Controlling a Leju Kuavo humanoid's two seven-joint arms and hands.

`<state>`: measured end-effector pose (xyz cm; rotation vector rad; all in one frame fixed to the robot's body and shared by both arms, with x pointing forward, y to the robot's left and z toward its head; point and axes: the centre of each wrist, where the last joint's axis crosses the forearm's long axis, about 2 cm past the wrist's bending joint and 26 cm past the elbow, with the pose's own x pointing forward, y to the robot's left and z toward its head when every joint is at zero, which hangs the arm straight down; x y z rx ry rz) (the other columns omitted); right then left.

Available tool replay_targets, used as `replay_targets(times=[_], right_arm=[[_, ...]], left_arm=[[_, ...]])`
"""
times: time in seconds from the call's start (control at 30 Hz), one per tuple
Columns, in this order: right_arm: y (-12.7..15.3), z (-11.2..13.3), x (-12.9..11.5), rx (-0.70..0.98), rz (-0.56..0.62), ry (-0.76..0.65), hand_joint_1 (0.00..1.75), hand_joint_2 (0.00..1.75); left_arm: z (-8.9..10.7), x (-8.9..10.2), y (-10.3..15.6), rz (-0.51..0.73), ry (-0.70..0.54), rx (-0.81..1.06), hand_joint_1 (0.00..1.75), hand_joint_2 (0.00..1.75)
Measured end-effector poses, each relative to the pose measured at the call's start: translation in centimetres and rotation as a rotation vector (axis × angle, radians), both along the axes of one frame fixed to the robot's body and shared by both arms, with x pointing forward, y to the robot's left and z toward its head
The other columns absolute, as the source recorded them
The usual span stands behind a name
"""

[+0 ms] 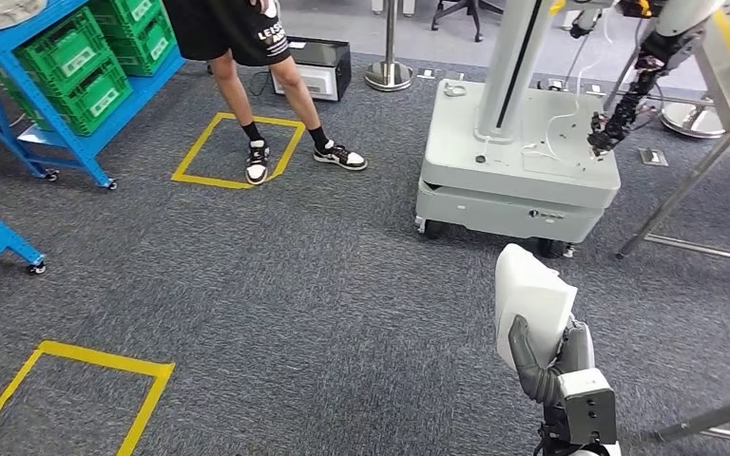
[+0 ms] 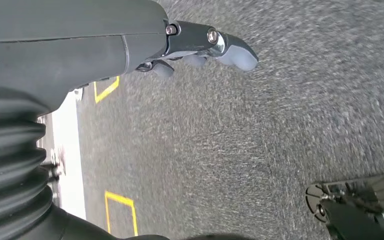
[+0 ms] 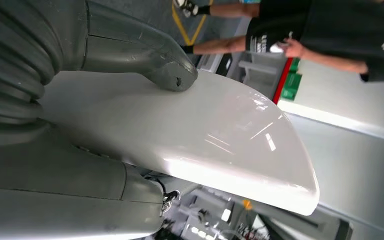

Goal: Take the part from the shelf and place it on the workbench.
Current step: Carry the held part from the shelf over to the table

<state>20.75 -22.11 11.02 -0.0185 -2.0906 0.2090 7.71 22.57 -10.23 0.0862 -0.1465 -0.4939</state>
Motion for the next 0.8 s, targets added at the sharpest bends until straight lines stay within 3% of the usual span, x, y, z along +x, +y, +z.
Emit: replay_targets(times=[0.8], right_arm=[[0.47,-0.07,0.81,0.007,0.029,-0.011,1.75,1.75]], left_arm=[[0.0,0.13,0.24,0.015,-0.026,0.003,0.0,1.75]])
